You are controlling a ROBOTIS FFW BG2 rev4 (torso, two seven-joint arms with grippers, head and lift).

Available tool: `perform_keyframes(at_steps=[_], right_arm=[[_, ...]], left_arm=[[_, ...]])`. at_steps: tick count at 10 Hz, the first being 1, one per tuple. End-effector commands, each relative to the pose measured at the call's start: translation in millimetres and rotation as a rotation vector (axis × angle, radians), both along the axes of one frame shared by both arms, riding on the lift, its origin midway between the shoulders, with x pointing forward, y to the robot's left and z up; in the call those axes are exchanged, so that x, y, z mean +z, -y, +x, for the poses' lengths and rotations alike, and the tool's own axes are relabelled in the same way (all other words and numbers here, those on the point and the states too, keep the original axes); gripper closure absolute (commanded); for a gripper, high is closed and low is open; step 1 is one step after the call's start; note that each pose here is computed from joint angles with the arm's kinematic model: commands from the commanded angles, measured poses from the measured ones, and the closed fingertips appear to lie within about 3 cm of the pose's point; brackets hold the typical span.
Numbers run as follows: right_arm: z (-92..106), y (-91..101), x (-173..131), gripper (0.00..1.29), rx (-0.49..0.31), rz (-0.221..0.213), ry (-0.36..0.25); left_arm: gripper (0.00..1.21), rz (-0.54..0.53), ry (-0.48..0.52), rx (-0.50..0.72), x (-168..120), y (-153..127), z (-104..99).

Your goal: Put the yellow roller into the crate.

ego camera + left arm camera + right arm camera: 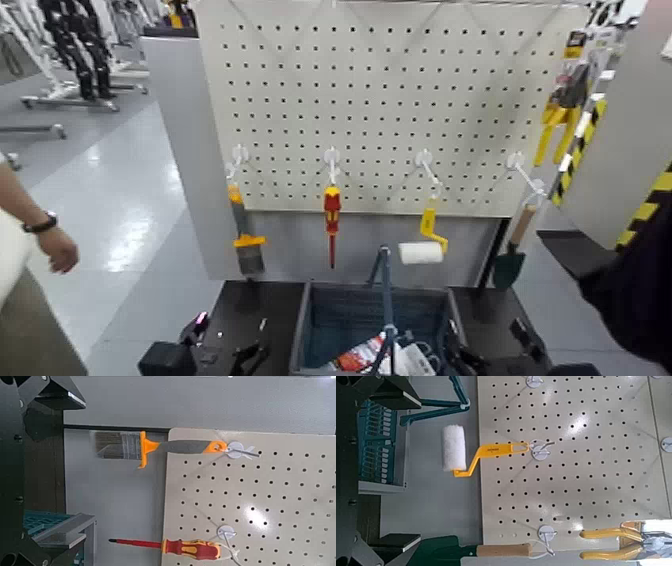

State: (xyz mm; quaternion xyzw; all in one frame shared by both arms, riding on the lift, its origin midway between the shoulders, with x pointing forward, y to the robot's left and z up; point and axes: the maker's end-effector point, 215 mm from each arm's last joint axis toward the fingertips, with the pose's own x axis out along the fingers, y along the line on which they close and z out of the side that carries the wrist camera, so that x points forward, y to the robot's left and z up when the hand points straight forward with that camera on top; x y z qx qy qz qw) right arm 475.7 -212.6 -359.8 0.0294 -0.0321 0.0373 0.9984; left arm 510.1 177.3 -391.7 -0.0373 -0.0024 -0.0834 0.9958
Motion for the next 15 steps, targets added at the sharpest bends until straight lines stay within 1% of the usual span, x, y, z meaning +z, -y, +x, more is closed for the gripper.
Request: perform_keyframes(at_steps=[1, 4, 5, 6, 7, 9, 11, 13, 15], right_arm=[[0.5, 1.4, 0.5, 0.13, -0.002, -0.002, 0.001], [2.8, 2.3, 0.2, 0.13, -0.002, -0.002, -0.002], [5.0, 2.8, -3.0, 0.13, 0.006, 0.005, -0.018], [9.5, 8.3, -2.3, 0.12, 0.027, -0.006, -0.028], [15.9, 10.0, 0.4, 0.12, 0.054, -0.015, -0.032], [30.1, 6.9, 5.8, 0.12, 0.130, -0.036, -0.044], [48.6, 6.0, 16.4, 0.12, 0.200, -0.051, -0.048], [66.4, 5.7, 25.1, 0.12, 0.249, -0.064, -0.050], [80.7, 5.2, 26.8, 0.12, 0.294, -0.066, -0.064]], left_arm=[[0.13, 0.003, -0.001, -0.004, -0.3, 1.4, 0.4], [0.13, 0.008, -0.002, -0.005, -1.1, 1.5, 0.7], [0.14, 0.007, -0.002, -0.004, -1.0, 1.9, 0.7], [0.14, 0.007, -0.002, -0.004, -1.1, 1.4, 0.7], [0.14, 0.007, -0.004, -0.004, -1.6, 1.4, 0.7], [0.14, 0.006, -0.004, -0.004, -1.6, 1.3, 0.7], [0.14, 0.003, -0.004, -0.002, -1.4, 0.8, 0.9], [0.14, 0.001, -0.003, -0.001, -1.0, 0.6, 1.0], [0.14, 0.000, -0.003, -0.001, -0.9, 1.1, 1.0]])
